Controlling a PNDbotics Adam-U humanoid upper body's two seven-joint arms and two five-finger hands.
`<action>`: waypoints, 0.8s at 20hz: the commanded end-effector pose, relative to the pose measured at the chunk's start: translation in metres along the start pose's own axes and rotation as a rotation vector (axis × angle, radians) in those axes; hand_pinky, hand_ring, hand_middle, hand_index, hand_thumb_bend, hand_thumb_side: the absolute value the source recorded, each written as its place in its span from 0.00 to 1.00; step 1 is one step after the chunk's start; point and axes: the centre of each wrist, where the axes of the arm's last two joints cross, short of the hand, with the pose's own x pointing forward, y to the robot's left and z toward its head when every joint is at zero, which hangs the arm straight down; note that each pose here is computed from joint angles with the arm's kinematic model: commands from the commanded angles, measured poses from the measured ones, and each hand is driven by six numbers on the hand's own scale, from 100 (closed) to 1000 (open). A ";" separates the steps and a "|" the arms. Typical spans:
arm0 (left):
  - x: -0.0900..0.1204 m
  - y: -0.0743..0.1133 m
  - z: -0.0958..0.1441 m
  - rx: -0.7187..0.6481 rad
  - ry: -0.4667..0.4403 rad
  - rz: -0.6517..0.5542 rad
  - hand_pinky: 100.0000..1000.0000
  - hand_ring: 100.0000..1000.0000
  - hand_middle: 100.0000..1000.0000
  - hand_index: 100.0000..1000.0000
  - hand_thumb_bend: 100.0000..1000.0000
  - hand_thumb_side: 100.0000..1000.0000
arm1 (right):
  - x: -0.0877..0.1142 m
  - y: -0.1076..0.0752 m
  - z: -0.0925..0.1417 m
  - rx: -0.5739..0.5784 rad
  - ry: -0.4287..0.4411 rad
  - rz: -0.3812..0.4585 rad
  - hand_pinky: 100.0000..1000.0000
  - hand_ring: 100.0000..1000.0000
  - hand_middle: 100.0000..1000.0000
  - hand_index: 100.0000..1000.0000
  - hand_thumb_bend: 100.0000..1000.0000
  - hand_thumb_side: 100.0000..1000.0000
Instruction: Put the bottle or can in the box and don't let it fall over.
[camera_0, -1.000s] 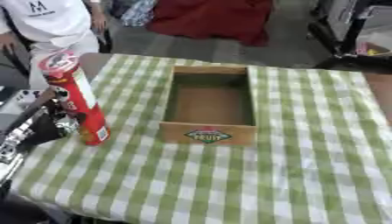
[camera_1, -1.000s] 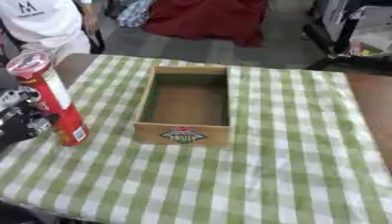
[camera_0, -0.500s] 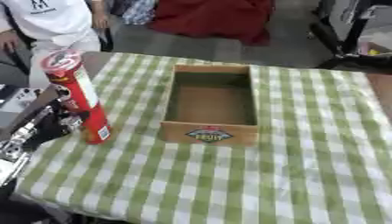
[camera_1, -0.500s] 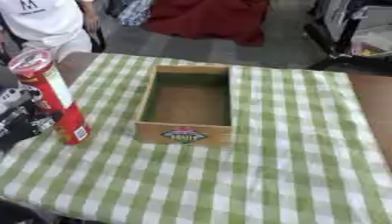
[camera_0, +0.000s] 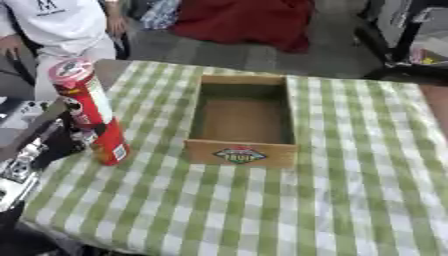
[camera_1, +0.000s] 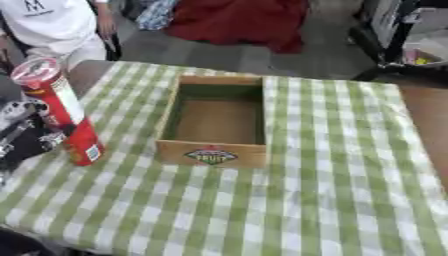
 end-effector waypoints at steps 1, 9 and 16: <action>0.012 0.012 -0.004 0.021 -0.028 -0.034 1.00 1.00 0.91 1.00 0.33 0.41 | 0.012 -0.003 -0.006 0.008 -0.043 0.005 0.79 0.75 0.75 0.81 0.00 0.68; 0.015 0.011 -0.009 0.018 -0.027 -0.041 1.00 1.00 0.91 1.00 0.33 0.42 | 0.012 -0.003 -0.006 0.008 -0.044 0.003 0.79 0.75 0.75 0.81 0.00 0.68; 0.018 0.009 -0.013 0.013 -0.034 -0.042 1.00 1.00 0.91 1.00 0.33 0.42 | 0.012 -0.003 -0.006 0.008 -0.043 0.000 0.79 0.75 0.75 0.81 0.00 0.68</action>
